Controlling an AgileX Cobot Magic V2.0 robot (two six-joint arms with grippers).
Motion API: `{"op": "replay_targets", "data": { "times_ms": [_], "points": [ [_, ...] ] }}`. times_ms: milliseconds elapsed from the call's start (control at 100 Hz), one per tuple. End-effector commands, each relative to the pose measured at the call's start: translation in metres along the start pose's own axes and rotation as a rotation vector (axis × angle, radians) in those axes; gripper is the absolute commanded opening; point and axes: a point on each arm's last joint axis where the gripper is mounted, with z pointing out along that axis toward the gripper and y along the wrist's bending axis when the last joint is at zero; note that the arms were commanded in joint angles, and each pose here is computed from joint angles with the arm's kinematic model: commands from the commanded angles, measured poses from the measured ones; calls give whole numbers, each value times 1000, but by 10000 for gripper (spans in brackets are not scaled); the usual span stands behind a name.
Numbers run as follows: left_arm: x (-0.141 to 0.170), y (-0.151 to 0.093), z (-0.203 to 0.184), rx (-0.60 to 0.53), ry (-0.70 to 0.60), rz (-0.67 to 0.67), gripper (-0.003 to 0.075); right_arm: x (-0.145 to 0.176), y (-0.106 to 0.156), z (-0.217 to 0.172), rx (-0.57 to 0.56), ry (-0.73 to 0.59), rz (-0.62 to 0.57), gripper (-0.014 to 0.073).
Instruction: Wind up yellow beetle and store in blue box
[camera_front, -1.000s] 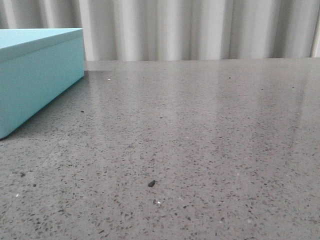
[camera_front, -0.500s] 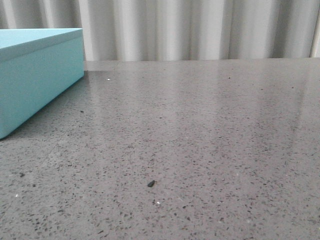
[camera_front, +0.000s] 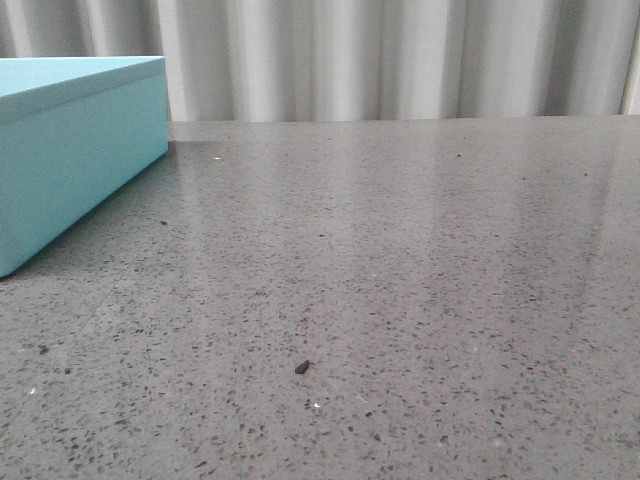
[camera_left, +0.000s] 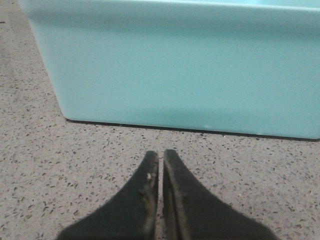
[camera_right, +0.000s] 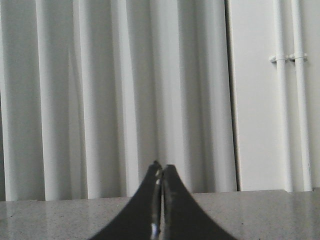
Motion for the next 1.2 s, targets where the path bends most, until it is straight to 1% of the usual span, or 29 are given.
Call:
{"op": "replay_targets", "data": {
  "times_ms": [0, 940, 1000, 1080, 1130, 1190],
  "points": [
    [3, 0, 0, 4, -52, -8, -21, 1, -1, -1, 5, -39, -5, -61],
    [3, 0, 0, 4, -52, -8, -21, 1, 0, -1, 2, -38, -18, -61],
    [3, 0, 0, 4, -52, -8, -21, 4, 1, -1, -14, -13, -54, -61],
    [3, 0, 0, 4, -52, -8, -21, 13, 3, -2, -39, 94, -107, -61],
    [3, 0, 0, 4, -52, -8, -21, 19, 3, -4, -40, 153, -108, -61],
    [3, 0, 0, 4, -52, -8, -21, 23, 2, -8, -39, 191, -109, -61]
  ]
}}
